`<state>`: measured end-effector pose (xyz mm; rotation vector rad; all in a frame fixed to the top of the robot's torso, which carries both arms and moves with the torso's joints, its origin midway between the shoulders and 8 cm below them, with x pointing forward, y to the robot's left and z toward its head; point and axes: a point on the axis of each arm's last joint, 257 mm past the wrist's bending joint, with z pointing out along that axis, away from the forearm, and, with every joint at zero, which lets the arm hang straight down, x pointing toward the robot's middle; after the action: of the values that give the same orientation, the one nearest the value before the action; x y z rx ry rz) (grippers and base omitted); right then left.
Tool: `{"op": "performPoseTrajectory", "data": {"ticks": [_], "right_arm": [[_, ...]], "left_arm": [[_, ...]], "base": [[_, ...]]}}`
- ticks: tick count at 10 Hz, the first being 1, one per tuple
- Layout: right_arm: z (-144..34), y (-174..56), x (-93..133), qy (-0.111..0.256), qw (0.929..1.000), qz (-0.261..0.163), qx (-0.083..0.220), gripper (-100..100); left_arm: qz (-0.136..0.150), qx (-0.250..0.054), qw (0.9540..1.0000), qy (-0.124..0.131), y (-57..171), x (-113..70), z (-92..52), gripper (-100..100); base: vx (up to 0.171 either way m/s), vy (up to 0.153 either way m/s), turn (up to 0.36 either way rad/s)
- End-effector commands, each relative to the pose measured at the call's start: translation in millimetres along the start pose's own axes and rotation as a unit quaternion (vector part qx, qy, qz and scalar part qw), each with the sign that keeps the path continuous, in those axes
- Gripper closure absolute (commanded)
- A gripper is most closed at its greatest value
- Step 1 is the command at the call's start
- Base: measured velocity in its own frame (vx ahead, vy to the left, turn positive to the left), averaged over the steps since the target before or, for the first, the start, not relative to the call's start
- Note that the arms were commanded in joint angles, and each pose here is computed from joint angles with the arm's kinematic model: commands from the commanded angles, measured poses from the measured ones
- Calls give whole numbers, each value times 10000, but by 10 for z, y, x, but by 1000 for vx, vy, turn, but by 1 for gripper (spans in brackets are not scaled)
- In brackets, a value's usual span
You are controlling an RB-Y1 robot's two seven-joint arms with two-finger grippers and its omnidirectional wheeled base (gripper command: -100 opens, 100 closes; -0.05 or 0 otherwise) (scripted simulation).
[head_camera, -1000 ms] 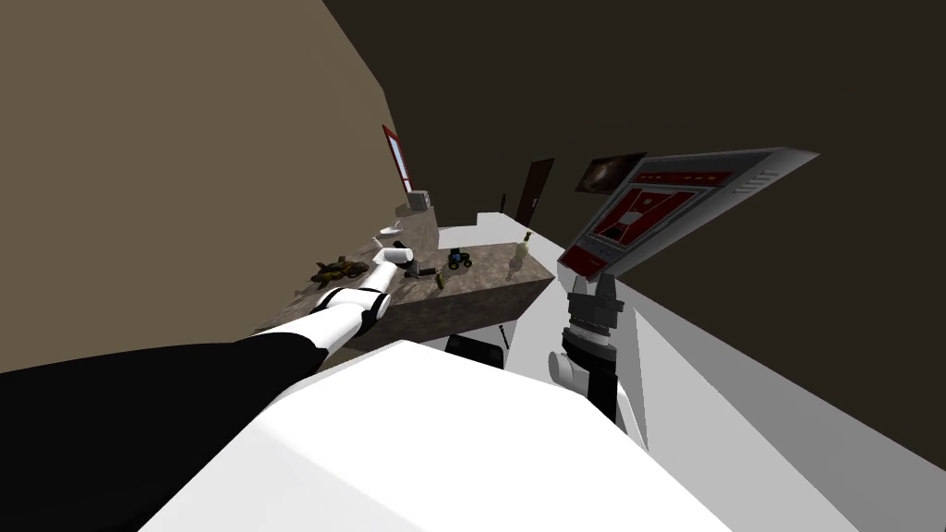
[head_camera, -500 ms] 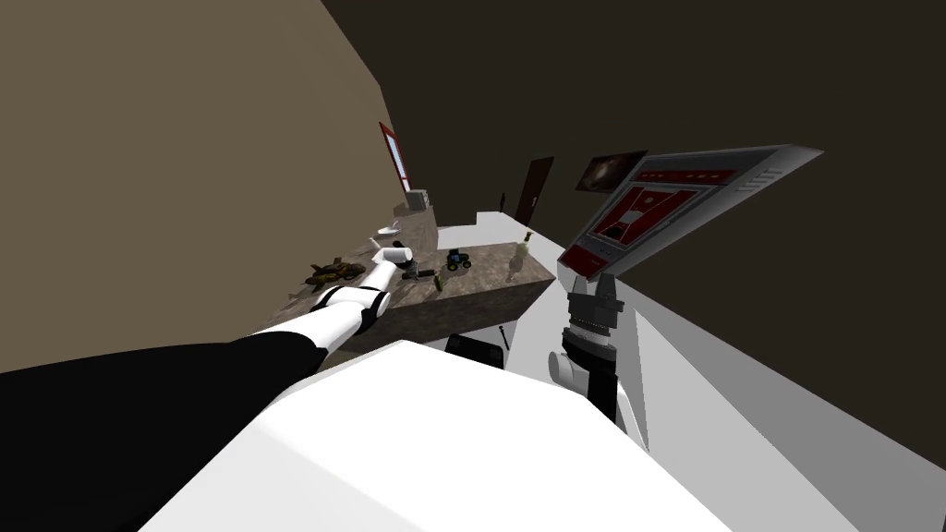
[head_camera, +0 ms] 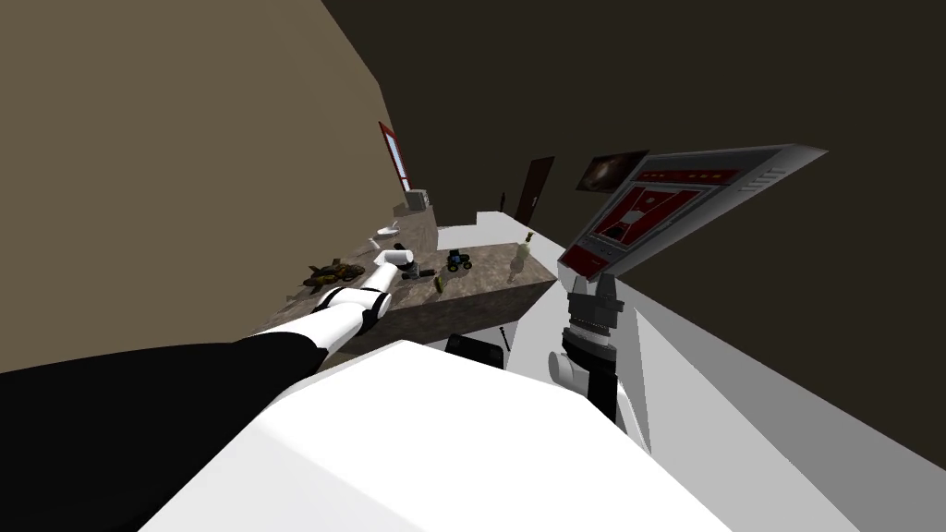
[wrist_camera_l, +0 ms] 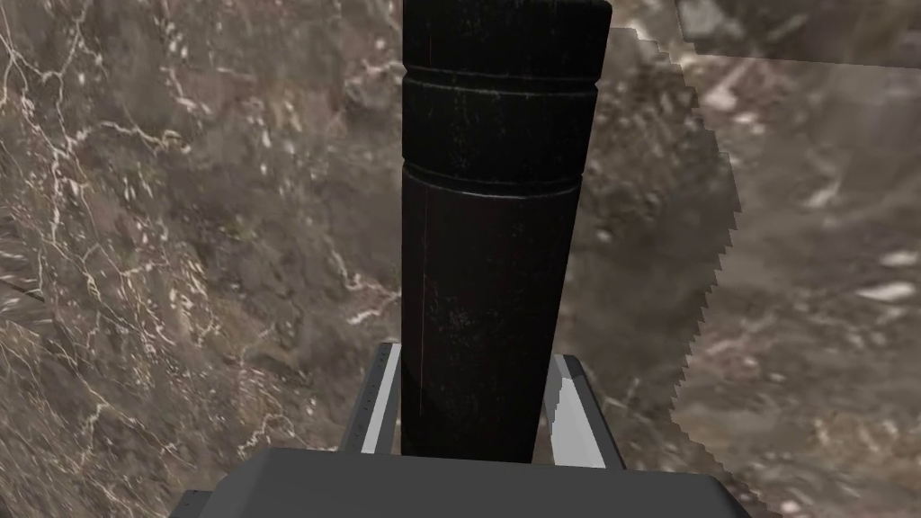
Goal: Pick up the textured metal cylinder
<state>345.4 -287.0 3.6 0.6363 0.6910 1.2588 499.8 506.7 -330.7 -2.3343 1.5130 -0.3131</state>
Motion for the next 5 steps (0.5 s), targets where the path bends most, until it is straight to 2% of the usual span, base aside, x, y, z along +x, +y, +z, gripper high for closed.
{"op": "performPoseTrajectory", "data": {"ticks": [1,3,4,5], "right_arm": [[0,0,0,0,10000,0,0,0],[0,0,0,0,10000,0,0,0],[0,0,0,0,10000,0,0,0],[0,0,0,0,10000,0,0,0]], "left_arm": [[0,0,10000,0,0,0,0,100],[2,1,10000,1,0,1,0,100],[3,0,10000,0,1,1,1,0],[10,2,10000,0,-65,-9,-98,100]], "base": [[0,0,0],[0,0,0],[0,0,0],[-31,-30,13]]}}
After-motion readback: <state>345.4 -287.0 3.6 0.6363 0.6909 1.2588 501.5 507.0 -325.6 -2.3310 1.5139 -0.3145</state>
